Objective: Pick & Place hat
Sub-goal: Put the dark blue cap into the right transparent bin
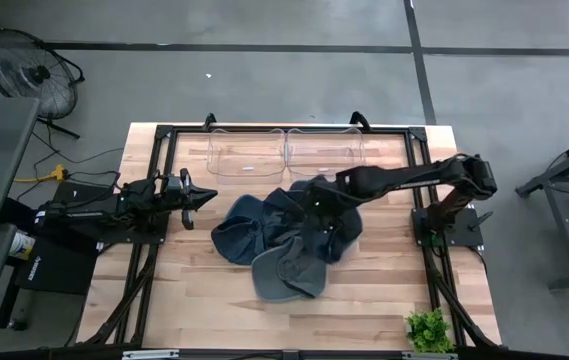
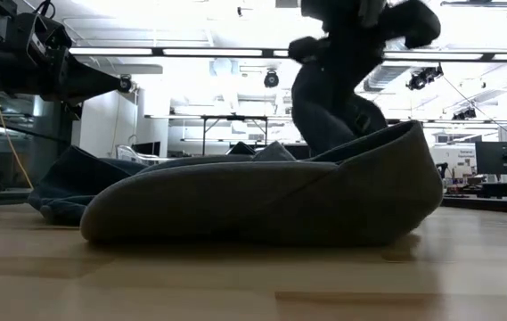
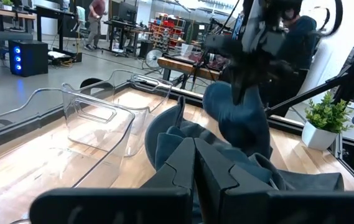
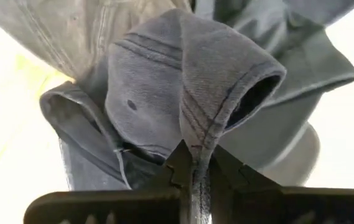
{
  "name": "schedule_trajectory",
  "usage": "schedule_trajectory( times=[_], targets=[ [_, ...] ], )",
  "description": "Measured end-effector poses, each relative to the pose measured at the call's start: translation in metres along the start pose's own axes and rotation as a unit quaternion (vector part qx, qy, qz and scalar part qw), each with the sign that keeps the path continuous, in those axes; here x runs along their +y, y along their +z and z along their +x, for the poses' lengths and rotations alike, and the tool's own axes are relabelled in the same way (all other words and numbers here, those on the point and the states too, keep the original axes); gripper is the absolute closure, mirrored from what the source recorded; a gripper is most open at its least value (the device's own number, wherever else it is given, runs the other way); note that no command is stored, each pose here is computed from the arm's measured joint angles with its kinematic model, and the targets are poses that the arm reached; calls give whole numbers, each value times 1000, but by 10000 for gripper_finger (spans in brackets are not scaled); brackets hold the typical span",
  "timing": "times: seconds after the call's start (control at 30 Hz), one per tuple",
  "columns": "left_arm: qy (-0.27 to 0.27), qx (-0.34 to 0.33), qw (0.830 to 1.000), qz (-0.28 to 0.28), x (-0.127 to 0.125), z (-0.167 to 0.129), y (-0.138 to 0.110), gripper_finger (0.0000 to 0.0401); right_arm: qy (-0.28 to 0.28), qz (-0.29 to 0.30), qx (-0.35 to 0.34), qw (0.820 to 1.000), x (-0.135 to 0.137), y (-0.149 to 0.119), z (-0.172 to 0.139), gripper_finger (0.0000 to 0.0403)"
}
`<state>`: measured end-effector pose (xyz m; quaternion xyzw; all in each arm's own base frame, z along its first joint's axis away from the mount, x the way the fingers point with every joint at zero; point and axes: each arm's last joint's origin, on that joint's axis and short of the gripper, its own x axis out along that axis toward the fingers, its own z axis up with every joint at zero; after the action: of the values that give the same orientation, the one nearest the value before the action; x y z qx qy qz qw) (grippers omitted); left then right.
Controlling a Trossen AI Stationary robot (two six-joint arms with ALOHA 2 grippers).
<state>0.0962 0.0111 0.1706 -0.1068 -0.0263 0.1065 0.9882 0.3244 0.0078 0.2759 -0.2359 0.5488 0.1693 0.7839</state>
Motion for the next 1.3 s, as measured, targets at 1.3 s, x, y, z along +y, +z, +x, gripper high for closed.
schedule_trajectory(
  times=[1.3],
  targets=[
    [0,0,1000,0,0,0,0,401,-301,495,-344,739,20,-126,-54,389]
  ],
)
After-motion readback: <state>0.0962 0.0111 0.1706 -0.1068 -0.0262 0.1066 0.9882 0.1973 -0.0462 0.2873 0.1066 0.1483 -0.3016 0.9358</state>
